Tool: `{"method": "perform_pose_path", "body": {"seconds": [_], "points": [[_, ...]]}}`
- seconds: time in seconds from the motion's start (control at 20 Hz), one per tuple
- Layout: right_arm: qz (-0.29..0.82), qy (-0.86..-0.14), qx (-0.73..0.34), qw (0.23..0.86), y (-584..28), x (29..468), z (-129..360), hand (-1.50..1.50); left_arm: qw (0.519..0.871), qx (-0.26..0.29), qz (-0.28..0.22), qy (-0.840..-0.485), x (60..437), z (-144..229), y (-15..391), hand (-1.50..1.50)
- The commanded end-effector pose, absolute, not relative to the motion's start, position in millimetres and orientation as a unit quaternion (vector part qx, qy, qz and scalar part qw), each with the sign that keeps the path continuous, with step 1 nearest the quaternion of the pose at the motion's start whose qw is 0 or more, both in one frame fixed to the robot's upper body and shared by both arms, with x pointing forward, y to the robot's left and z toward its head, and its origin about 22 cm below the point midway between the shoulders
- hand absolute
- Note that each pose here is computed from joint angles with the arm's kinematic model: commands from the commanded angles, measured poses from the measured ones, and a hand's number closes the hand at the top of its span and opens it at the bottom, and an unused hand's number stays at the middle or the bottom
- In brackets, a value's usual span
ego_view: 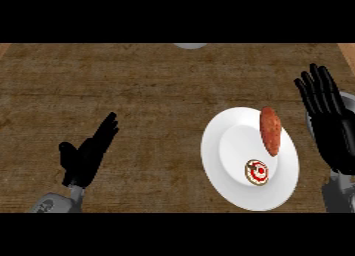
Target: Pick the cupcake from the plate and place it in the pan
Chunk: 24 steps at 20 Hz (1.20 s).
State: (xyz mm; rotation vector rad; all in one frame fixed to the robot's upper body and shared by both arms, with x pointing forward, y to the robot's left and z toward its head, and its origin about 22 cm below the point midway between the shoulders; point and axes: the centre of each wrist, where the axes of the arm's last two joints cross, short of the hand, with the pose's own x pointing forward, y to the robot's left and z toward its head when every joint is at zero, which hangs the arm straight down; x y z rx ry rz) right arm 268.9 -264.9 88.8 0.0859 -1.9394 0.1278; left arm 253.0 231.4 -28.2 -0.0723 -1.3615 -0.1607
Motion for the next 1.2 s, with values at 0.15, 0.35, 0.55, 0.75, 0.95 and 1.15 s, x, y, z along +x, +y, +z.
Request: {"method": "perform_pose_path", "body": {"seconds": [0.15,0.35,0.55,0.75,0.95,1.15], "points": [[0.079,-0.830,0.087,0.546,-283.5,286.9,127.9,1.50,0.729,0.035,-0.011,-0.683,281.0,25.1,266.6,0.00],[0.138,-0.770,-0.111,0.612,-328.9,258.9,97.7,1.50,0.720,0.037,0.022,-0.692,293.2,48.9,261.9,0.00],[0.198,-0.788,-0.155,0.562,-349.3,200.9,90.4,-1.50,0.725,0.061,0.027,-0.686,283.0,58.1,277.7,0.00],[0.229,-0.764,-0.223,0.561,-377.5,165.4,96.9,-1.50,0.726,0.056,0.030,-0.684,277.7,52.9,282.2,0.00],[0.309,-0.750,-0.232,0.536,-374.1,166.6,107.6,-1.50,0.726,0.040,0.024,-0.686,276.5,47.4,271.3,0.00],[0.351,-0.729,-0.243,0.535,-365.5,192.6,158.0,-1.50,0.724,0.047,0.017,-0.688,273.6,60.2,278.5,0.00]]}}
